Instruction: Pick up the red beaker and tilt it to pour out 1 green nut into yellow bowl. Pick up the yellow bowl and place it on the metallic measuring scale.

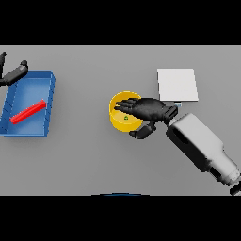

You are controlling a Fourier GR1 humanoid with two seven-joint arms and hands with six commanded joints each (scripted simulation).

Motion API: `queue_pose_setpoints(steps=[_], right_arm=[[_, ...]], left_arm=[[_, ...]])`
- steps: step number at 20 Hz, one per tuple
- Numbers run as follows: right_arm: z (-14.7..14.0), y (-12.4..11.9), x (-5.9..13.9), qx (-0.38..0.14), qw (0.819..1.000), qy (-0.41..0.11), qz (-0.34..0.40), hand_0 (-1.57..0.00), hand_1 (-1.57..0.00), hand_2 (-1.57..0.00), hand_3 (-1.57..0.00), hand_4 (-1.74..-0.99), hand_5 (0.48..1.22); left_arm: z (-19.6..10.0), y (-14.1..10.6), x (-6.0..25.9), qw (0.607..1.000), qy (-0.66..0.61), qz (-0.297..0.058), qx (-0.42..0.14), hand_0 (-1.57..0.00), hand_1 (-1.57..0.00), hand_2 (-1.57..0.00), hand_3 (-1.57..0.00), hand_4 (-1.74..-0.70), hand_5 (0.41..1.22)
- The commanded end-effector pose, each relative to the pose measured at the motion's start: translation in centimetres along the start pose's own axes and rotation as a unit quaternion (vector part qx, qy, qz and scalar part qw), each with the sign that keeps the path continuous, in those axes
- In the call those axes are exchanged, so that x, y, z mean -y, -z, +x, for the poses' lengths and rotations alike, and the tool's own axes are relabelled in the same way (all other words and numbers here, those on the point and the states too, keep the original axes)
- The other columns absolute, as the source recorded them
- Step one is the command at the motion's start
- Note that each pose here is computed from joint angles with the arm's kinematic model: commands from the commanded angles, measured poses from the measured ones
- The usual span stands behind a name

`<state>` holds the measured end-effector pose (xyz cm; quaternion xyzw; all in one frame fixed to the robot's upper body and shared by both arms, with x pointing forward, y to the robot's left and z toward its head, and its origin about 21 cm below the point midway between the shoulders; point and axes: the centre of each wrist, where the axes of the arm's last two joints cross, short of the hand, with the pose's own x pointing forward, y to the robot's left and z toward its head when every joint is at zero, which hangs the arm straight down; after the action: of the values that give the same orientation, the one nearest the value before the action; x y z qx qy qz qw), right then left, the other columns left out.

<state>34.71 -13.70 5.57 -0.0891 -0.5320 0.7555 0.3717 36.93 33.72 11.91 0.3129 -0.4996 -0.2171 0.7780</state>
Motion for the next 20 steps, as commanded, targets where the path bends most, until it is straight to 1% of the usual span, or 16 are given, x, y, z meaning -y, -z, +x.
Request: queue_pose_setpoints(steps=[1, 3, 4, 6, 9, 10, 12, 13, 14, 16, 17, 18, 19, 20], right_arm=[[-0.1, 0.0, 0.0, 0.000, 1.000, -0.004, 0.007, 0.00, 0.00, 0.00, 0.00, -1.273, 0.687], [-0.1, 0.1, -0.5, 0.002, 1.000, -0.003, 0.019, 0.00, 0.00, 0.00, 0.00, -1.277, 0.696], [-0.2, 0.4, -0.3, 0.002, 1.000, -0.002, 0.019, 0.00, 0.00, 0.00, 0.00, -1.279, 0.699], [-0.3, 0.9, -0.7, 0.002, 1.000, 0.000, 0.024, 0.00, 0.00, 0.00, 0.00, -1.285, 0.706], [-0.5, 0.9, -1.0, 0.015, 1.000, 0.000, 0.023, 0.00, 0.00, -0.02, -0.04, -1.289, 0.721], [-0.4, 1.3, -1.0, 0.011, 1.000, 0.002, 0.022, 0.00, 0.00, -0.03, -0.06, -1.293, 0.738], [-0.5, 1.2, -0.9, 0.007, 1.000, 0.011, 0.025, 0.00, -0.01, -0.08, -0.12, -1.333, 0.800], [-0.5, 1.3, -1.0, 0.006, 1.000, 0.010, 0.026, -0.07, -0.07, -0.14, -0.18, -1.365, 0.838], [-0.6, 1.3, -1.1, 0.011, 0.999, 0.010, 0.029, -0.17, -0.14, -0.20, -0.24, -1.396, 0.875], [-0.9, 1.2, -1.1, 0.021, 0.999, 0.004, 0.032, -0.47, -0.38, -0.38, -0.42, -1.479, 0.999], [-0.9, 1.1, -1.0, 0.018, 0.999, 0.000, 0.035, -0.63, -0.51, -0.48, -0.65, -1.473, 1.044], [-0.7, 1.2, -0.8, 0.012, 0.999, 0.000, 0.036, -0.78, -0.65, -0.59, -0.83, -1.469, 1.079], [-0.6, 1.2, -0.6, 0.009, 0.999, 0.004, 0.038, -0.94, -0.81, -0.79, -0.98, -1.521, 1.108], [-0.7, 1.2, -0.7, 0.013, 0.999, 0.006, 0.037, -1.06, -0.96, -0.94, -1.00, -1.561, 1.130]], left_arm=[[0.1, 0.1, -0.1, 1.000, 0.001, 0.004, 0.003, 0.00, 0.00, 0.00, 0.00, -0.80, 0.723], [-0.4, 0.1, -0.1, 1.000, 0.003, 0.001, 0.001, 0.00, 0.00, 0.00, 0.00, -0.80, 0.723], [0.0, 0.0, 0.1, 1.000, 0.005, 0.003, 0.000, 0.00, 0.00, 0.00, 0.00, -0.79, 0.725], [0.4, -0.1, -0.1, 1.000, 0.004, 0.007, -0.001, 0.00, 0.00, 0.00, 0.00, -0.79, 0.728], [0.4, -0.3, 0.3, 1.000, 0.004, 0.006, 0.001, 0.00, 0.00, 0.00, 0.00, -0.79, 0.729], [0.7, -0.5, 0.3, 1.000, 0.002, 0.010, 0.003, 0.00, 0.00, 0.00, 0.00, -0.79, 0.730], [0.5, -0.4, 0.3, 1.000, 0.000, 0.012, -0.001, 0.00, 0.00, 0.00, 0.00, -0.79, 0.732], [0.5, -0.5, 0.0, 1.000, -0.003, 0.011, 0.001, 0.00, 0.00, 0.00, 0.00, -0.80, 0.730], [0.6, -0.5, 0.0, 1.000, 0.001, 0.011, 0.002, 0.00, 0.00, 0.00, 0.00, -0.80, 0.730], [0.6, -0.5, 0.1, 1.000, 0.004, 0.007, -0.001, 0.00, 0.00, 0.00, 0.00, -0.79, 0.729], [0.6, -0.5, 0.2, 1.000, 0.005, 0.009, 0.003, 0.00, 0.00, 0.00, 0.00, -0.79, 0.731], [0.7, -0.4, 0.2, 1.000, 0.010, 0.010, 0.003, 0.00, 0.00, 0.00, 0.00, -0.79, 0.732], [0.6, -0.3, 0.4, 1.000, 0.009, 0.008, 0.001, 0.00, 0.00, 0.00, 0.00, -0.79, 0.733], [0.4, -0.3, 0.3, 1.000, 0.005, 0.009, 0.001, 0.00, 0.00, 0.00, 0.00, -0.79, 0.735]])
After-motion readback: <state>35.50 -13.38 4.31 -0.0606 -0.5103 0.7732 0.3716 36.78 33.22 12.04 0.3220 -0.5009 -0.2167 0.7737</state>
